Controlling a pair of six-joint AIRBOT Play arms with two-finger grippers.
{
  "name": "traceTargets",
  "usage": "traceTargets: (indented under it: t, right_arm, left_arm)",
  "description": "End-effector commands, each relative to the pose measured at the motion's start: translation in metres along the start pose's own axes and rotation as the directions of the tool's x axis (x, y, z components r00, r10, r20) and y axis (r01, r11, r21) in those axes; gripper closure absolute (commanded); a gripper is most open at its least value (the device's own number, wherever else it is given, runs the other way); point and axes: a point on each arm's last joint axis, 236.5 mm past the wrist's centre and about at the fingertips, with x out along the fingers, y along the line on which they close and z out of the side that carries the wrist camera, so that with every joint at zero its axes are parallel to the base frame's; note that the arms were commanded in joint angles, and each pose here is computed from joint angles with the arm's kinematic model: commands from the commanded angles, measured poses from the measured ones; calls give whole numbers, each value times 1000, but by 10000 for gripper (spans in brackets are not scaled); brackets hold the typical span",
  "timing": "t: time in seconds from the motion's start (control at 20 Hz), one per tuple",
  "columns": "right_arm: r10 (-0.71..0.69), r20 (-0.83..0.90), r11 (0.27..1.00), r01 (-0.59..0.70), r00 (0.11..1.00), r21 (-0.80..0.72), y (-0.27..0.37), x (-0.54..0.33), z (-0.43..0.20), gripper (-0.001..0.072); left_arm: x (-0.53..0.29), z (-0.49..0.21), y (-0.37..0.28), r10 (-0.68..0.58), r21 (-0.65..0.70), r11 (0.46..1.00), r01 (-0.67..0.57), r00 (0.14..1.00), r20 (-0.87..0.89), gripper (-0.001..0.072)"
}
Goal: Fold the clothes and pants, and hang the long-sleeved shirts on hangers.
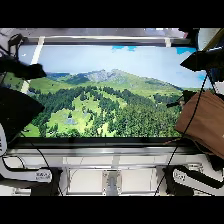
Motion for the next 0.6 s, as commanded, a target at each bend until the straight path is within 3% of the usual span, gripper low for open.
traceTargets:
  t: [0.0, 0.1, 0.35, 0.4, 0.45, 0.5, 0.55]
  right_arm:
    - [-1, 33, 1000, 1, 999, 5, 0, -1, 8, 694]
    - [9, 70, 1000, -10, 998, 7, 3, -1, 17, 694]
    - [33, 121, 999, -35, 992, 10, 8, -2, 29, 691]
    - [33, 120, 999, -35, 992, 10, 8, -2, 29, 596]
    - [34, 121, 999, -37, 992, 21, 9, -2, 29, 313]
    - [34, 121, 998, -41, 992, 55, 9, -2, 29, 54]
    - [34, 121, 996, -44, 992, 83, 9, -2, 29, 17]
  left_arm:
    - [-13, -43, 135, 347, -168, 914, -370, 926, -151, 132]
    - [-11, -88, 176, 306, -321, 862, -393, 907, -289, 131]
    - [5, -188, 226, 130, -459, 770, -443, 814, -567, 130]
    - [10, -196, 233, 114, -471, 760, -448, 805, -582, 129]
    - [14, -203, 238, 101, -471, 761, -446, 799, -593, 120]
    - [17, -211, 243, 90, -464, 767, -443, 790, -606, 41]
    - [20, -217, 248, 80, -470, 761, -448, 783, -616, 9]
